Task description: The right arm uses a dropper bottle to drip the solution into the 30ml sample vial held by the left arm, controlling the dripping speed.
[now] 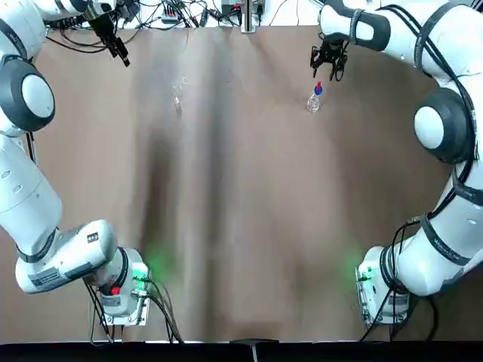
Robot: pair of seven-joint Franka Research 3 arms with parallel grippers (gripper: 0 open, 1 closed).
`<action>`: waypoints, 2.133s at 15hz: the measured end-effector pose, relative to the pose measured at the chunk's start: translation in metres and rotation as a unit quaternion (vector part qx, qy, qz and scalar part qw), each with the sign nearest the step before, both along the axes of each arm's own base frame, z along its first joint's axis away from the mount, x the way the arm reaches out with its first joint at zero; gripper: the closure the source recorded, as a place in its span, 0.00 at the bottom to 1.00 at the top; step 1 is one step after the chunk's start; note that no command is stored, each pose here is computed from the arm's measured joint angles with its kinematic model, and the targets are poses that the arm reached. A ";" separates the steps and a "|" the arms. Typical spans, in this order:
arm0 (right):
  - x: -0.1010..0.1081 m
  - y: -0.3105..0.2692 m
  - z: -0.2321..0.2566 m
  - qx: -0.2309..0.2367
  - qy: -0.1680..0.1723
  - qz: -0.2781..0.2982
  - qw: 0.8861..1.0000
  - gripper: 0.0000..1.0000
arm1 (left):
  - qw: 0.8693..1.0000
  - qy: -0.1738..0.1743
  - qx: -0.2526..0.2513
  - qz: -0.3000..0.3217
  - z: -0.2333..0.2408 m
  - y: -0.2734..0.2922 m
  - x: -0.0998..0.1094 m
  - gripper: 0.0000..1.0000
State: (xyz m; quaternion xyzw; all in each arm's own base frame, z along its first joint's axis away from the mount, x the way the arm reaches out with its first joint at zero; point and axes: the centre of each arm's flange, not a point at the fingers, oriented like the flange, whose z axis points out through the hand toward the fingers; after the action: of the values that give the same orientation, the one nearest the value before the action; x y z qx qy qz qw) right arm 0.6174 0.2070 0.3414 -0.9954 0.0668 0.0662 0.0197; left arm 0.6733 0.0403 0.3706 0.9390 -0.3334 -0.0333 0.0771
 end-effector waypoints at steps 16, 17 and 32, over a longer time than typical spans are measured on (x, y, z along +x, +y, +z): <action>0.010 -0.003 -0.033 -0.006 -0.008 -0.006 1.000 0.62 | 0.933 -0.107 -0.239 -0.246 -0.133 -0.011 0.015 0.00; 0.010 -0.003 -0.033 -0.006 -0.008 -0.006 1.000 0.62 | 0.926 -0.116 -0.243 -0.265 -0.145 -0.021 0.016 0.00; 0.011 -0.003 -0.035 -0.007 -0.007 -0.006 1.000 0.74 | 0.852 -0.177 -0.316 -0.377 -0.215 -0.074 -0.010 0.00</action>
State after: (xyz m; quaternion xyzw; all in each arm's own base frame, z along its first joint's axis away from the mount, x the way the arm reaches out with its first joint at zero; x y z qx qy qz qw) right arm 0.6279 0.2040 0.3062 -0.9955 0.0731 0.0590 0.0133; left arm 0.6638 -0.0341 0.1560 0.6560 -0.6628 0.2143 0.2907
